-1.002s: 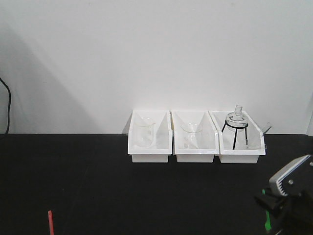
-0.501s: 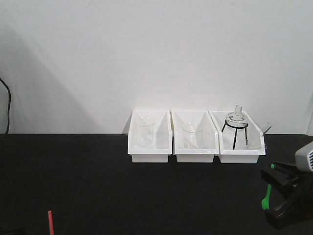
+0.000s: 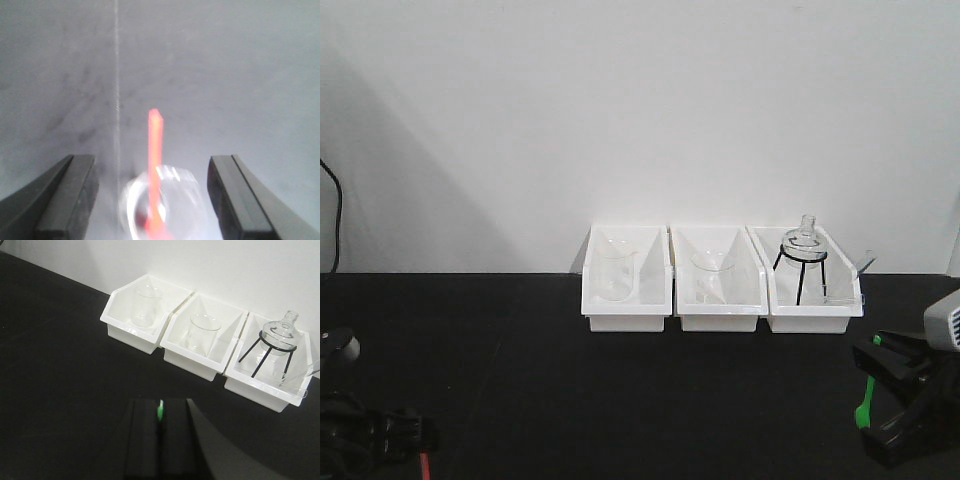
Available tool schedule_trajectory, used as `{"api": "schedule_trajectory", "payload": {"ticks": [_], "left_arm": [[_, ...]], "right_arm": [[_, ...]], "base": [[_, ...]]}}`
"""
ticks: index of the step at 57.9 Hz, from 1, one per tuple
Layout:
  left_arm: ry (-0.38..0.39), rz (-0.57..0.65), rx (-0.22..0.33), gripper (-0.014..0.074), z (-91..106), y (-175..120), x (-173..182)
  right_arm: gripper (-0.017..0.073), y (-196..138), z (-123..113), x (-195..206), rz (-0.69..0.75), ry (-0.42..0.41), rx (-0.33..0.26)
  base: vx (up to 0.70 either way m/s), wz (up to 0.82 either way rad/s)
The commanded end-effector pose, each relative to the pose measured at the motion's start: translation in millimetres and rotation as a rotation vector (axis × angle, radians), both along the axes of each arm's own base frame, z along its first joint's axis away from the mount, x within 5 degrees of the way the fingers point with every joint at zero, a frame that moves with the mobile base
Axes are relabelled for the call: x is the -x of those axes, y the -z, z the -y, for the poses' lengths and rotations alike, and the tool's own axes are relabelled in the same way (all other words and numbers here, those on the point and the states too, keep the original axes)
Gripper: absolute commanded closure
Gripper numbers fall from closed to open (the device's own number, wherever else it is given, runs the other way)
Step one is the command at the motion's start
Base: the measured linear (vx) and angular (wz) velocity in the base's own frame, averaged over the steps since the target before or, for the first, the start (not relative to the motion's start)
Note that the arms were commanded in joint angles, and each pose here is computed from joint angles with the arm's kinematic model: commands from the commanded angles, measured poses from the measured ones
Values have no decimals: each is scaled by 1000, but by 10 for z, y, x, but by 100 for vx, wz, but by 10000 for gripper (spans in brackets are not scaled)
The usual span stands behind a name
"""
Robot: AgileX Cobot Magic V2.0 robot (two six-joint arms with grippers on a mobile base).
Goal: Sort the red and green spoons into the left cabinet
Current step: 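Grasp the red spoon with the left gripper and lift it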
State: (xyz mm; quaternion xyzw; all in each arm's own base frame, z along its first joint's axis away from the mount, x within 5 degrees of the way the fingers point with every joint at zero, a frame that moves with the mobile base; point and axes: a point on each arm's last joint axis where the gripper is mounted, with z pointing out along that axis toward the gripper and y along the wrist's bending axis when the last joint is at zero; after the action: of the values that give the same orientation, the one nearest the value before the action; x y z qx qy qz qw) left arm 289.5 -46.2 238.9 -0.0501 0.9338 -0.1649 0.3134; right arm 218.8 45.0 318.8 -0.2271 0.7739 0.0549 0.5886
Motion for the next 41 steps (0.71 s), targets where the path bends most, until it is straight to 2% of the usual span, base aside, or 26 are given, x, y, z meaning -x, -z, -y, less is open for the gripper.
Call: {"api": "schedule_trajectory", "payload": {"ticks": [1, 10, 23, 28, 36, 41], "left_arm": [[-40, 77, 16, 15, -1, -114, -176], [-45, 47, 7, 15, 10, 36, -371], [-51, -20, 52, 43, 54, 163, -441], [-34, -24, 50, 89, 90, 165, -431], [4, -21, 37, 213, 158, 166, -417], [14, -26, 38, 327, 186, 169, -408]], "right_arm": [[564, -166, 23, 10, 56, 23, -25], [564, -167, 29, 7, 58, 30, -23], [564, -171, 52, -2, 65, 57, -18], [564, -172, 56, -3, 66, 61, -17], [564, -172, 57, -4, 66, 62, -17], [564, -172, 57, -4, 66, 62, -17]], "base": [[0, 0], [0, 0], [0, 0], [0, 0], [0, 0], [0, 0]]}}
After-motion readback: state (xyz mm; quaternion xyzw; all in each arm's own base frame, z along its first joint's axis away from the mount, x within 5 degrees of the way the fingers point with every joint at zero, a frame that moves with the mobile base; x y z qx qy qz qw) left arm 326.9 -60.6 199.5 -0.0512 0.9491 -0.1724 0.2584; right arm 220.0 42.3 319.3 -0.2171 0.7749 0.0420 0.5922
